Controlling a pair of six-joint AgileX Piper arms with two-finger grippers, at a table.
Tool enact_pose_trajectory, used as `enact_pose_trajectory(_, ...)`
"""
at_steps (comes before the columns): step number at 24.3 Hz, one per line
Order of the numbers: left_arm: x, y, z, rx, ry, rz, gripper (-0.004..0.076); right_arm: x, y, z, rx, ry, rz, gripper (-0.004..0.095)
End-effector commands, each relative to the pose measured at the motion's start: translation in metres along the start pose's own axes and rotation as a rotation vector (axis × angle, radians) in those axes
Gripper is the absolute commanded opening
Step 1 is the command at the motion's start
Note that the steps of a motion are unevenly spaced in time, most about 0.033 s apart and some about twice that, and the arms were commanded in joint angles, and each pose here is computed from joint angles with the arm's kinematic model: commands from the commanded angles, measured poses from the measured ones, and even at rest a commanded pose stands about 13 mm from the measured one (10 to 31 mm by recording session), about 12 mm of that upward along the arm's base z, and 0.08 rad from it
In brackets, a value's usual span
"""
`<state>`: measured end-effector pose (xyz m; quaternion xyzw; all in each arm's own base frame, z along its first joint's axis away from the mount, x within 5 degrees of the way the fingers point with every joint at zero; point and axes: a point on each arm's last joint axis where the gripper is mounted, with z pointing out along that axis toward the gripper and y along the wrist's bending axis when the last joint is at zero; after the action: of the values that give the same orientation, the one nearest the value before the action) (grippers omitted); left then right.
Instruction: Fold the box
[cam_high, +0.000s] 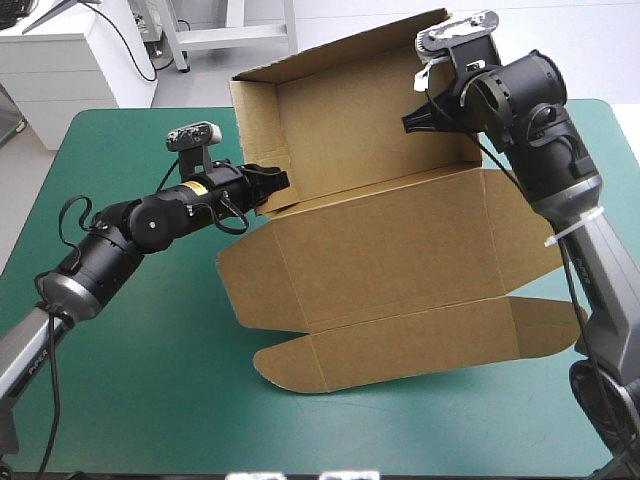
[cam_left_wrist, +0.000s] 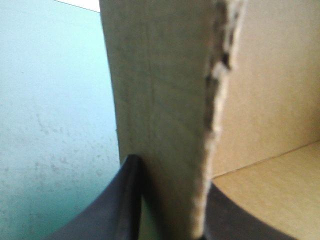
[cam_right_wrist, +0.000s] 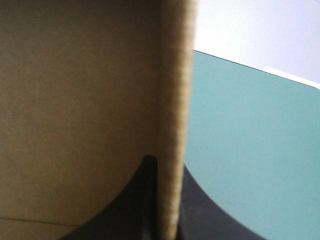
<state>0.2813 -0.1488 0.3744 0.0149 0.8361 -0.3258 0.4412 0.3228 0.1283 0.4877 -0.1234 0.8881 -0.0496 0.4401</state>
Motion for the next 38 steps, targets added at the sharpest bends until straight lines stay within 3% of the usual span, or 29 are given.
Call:
enact_pose_trajectory(1, -0.016, -0.018, -0.019, 0.057, -0.087, 0.015, -0.0008, -0.005, -0.005, -0.028, -0.042, -0.068, 0.022, 0.0000)
enact_pose_trajectory(8, -0.038, -0.038, -0.029, 0.049, 0.040, 0.156, -0.0008, 0.011, 0.005, -0.003, -0.059, 0.037, 0.041, -0.0002)
enact_pose_trajectory(15, -0.041, -0.033, 0.013, -0.069, 0.351, 0.187, -0.0008, 0.015, -0.007, 0.008, -0.227, 0.099, 0.186, -0.0001)
enact_pose_trajectory(24, -0.024, -0.023, 0.048, -0.229, 0.490, 0.245, -0.0008, 0.065, 0.002, 0.061, -0.201, 0.351, 0.138, -0.0002)
enact_pose_trajectory(38, 0.022, -0.026, 0.088, -0.369, 0.665, 0.235, -0.0008, 0.101, 0.014, 0.086, -0.231, 0.513, 0.139, -0.0002)
